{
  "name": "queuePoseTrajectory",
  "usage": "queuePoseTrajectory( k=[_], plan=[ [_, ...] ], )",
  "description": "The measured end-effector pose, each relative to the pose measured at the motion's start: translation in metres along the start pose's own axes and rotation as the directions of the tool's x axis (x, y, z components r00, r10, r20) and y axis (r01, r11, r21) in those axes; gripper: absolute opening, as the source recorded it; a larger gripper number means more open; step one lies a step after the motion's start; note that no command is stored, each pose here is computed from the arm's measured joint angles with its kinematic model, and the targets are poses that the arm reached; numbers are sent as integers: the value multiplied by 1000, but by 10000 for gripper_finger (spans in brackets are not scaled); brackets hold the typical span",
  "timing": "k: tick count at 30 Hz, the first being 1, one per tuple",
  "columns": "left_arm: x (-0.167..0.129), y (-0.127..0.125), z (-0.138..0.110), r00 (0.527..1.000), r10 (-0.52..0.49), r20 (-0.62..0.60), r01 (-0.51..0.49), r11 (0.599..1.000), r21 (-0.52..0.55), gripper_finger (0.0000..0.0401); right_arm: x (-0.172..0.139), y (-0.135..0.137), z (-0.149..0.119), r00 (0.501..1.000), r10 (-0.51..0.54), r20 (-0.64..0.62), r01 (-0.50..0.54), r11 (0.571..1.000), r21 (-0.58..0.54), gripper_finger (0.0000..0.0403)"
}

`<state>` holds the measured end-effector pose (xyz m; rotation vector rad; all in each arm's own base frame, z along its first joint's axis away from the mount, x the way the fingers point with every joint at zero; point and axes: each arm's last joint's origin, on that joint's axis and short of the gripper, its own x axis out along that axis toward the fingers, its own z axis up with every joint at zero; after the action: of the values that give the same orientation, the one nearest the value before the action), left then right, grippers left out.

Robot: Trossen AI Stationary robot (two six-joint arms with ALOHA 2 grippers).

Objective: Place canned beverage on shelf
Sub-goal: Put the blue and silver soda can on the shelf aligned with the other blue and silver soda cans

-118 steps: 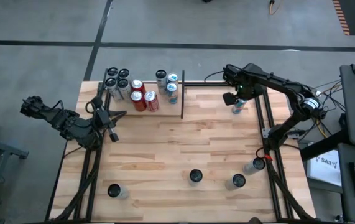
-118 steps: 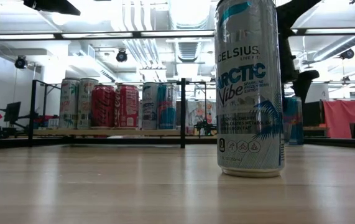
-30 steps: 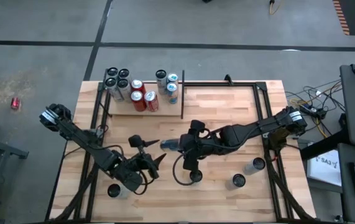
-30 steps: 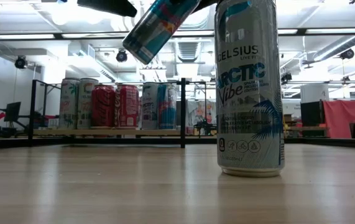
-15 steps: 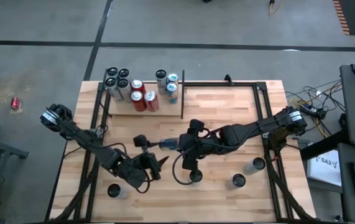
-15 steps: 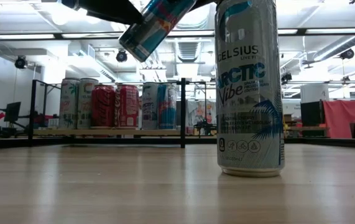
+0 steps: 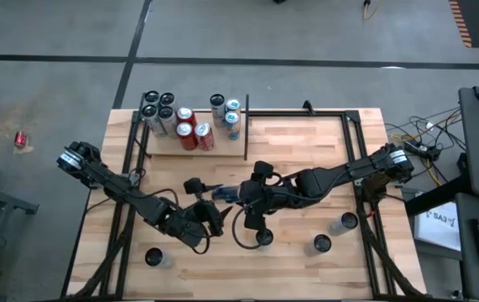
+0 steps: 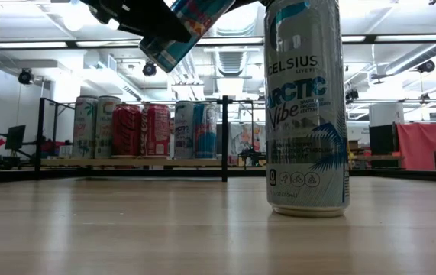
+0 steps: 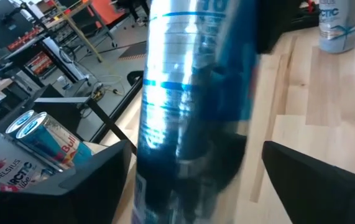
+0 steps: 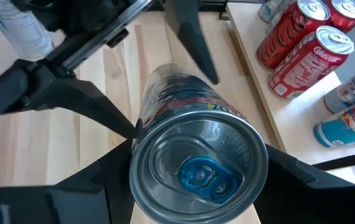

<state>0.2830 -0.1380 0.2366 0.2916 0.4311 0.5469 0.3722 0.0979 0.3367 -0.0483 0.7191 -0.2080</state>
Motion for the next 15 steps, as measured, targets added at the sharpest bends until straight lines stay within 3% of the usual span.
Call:
queuePoseTrajectory(
  k=[7, 15],
  plan=[
    [3, 1, 3, 1000, 5, 10, -5, 1000, 6, 364, 8, 2, -2, 1000, 2, -11, -2, 1000, -14, 230],
    [12, 7, 4, 1000, 30, 2, -30, 1000, -8, 340, 13, 2, -2, 1000, -9, -16, 9, 1000, -14, 230]
  ],
)
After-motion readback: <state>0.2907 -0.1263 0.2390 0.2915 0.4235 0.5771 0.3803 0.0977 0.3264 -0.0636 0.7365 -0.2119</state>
